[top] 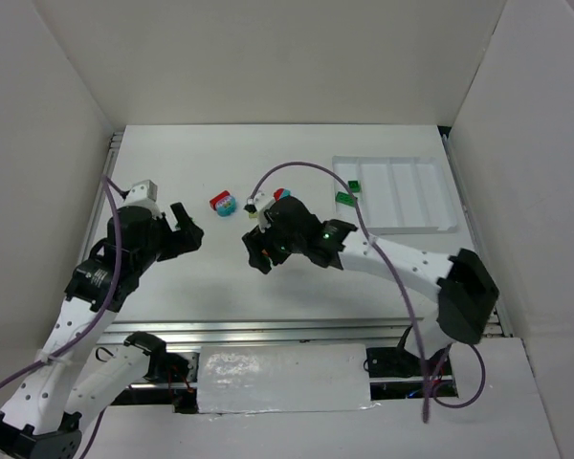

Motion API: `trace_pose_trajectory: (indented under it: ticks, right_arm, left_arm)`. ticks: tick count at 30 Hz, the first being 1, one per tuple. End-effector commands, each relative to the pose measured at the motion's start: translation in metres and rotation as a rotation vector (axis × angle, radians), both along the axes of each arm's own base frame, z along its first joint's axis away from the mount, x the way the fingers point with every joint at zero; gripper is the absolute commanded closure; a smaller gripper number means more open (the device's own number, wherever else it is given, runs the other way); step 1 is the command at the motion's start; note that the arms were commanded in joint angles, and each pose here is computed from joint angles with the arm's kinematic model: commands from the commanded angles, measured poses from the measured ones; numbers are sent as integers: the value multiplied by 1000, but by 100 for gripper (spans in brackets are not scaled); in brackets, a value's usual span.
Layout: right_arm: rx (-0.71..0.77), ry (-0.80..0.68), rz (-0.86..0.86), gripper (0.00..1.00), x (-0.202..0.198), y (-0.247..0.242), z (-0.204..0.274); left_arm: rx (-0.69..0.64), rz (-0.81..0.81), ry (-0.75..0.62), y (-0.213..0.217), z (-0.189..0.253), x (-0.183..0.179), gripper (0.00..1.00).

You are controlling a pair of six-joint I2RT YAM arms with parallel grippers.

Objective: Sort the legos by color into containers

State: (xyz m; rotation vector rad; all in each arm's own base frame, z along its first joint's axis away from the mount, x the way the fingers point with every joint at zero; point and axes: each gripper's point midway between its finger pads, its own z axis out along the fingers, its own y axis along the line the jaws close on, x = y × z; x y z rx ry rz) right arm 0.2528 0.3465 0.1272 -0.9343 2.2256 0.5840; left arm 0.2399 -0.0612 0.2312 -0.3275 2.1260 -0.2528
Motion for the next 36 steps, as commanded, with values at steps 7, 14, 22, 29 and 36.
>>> trace_pose_trajectory:
  ticks: [7,14,22,29,36]
  right_arm:
    - [302,-149,79,100,-69,31,96]
    - [345,-210,39,100,-72,25,124]
    - [344,-250,-22,100,-59,25,134]
    - [355,-221,65,98,-71,34,131]
    - [377,-193,196,29,-93,35,124]
  left_arm:
    - [-692,-476,-80,-129,59,-17,1]
    - [-799,-577,-8,-155,50,-30,2]
    - [-822,-617,41,-169,26,-41,24]
    - [-797,-659,27,-173,28,-37,58]
    - [-759,-670,18,-173,26,-34,100]
